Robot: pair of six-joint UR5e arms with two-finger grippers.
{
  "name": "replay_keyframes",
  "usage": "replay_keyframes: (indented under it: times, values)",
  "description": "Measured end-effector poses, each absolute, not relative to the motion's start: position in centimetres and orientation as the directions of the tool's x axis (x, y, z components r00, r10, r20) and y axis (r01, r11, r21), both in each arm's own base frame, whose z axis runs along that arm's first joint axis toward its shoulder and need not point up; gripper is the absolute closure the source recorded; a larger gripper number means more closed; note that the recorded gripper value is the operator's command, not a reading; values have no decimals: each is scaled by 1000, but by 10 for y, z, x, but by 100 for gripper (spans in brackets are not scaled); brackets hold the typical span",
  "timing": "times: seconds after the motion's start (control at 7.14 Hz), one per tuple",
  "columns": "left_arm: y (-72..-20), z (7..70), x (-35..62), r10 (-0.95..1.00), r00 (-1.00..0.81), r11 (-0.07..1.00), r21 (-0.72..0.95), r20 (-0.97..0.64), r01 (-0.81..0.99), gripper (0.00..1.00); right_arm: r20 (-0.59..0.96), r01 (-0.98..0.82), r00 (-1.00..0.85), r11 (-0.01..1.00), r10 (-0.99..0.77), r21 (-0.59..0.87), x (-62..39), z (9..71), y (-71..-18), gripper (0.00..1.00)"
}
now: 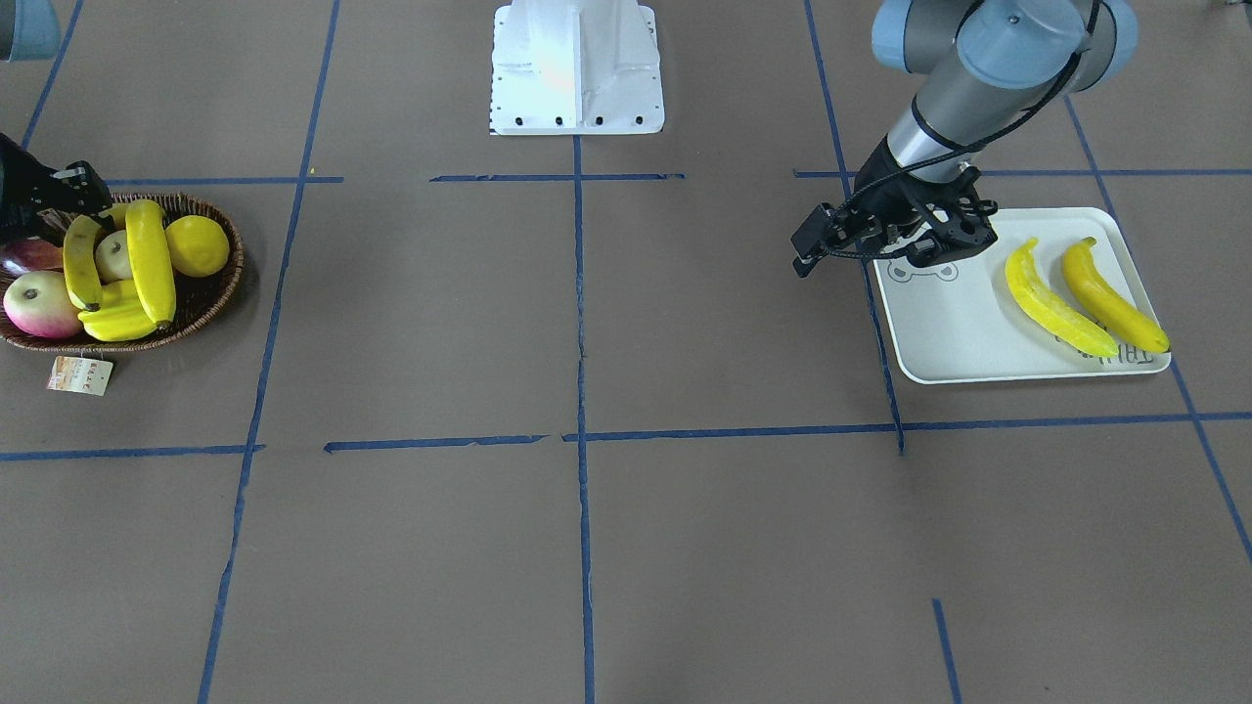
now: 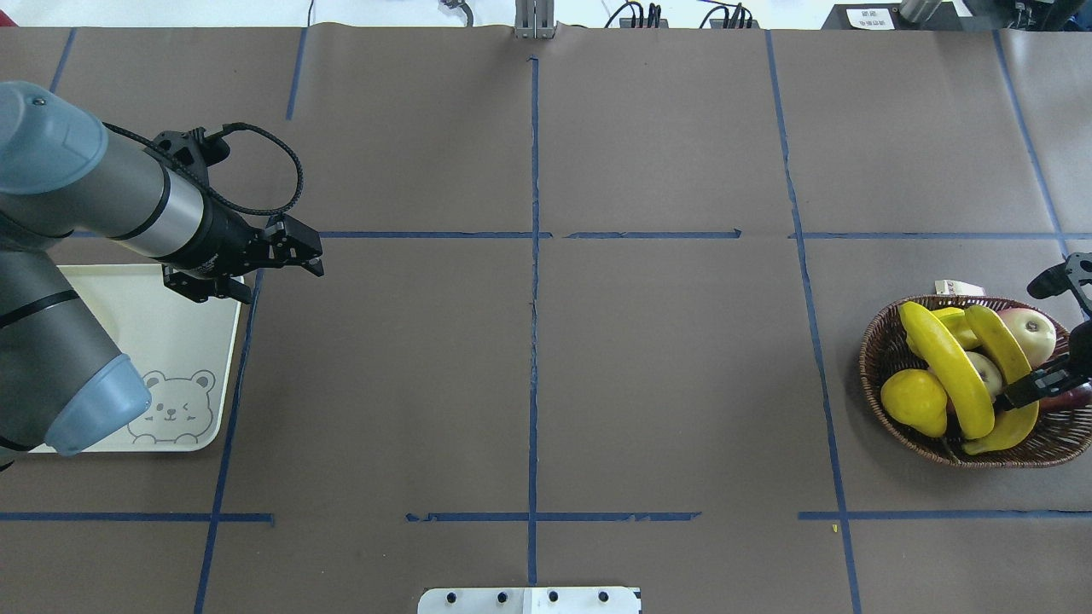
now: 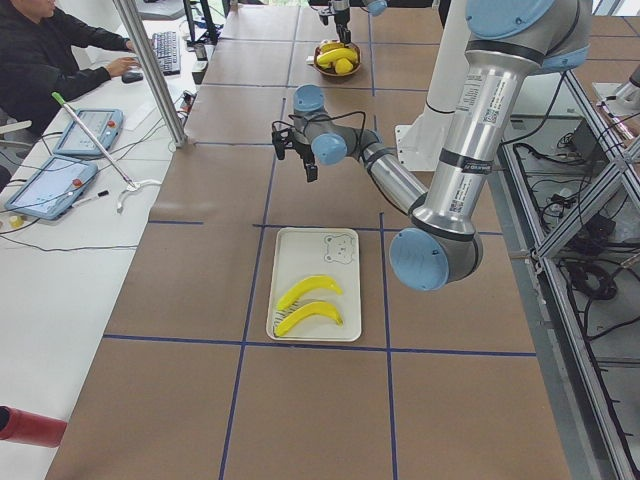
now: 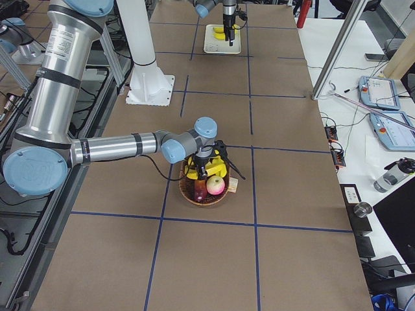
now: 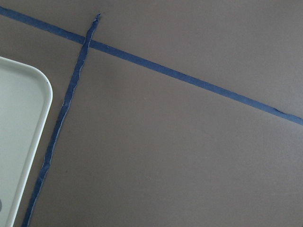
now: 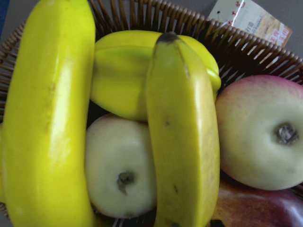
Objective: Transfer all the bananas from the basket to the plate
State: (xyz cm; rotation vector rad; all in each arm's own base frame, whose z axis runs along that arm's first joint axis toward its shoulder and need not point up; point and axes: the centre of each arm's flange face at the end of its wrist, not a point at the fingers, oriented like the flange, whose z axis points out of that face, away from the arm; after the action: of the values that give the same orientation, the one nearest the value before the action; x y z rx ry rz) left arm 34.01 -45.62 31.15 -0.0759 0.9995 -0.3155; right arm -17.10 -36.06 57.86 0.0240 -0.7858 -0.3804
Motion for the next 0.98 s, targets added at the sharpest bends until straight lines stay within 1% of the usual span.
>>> replay_keyframes:
  times: [0.84, 0.98]
  values:
    - [-456, 310, 342, -292, 499, 953, -204, -816, 223, 0, 684, 331, 647, 932, -337, 146, -171, 588, -359, 39]
    - [-456, 309, 342, -291, 498, 953, -204, -817, 223, 0, 684, 332, 648, 933, -334, 141, -171, 591, -359, 42]
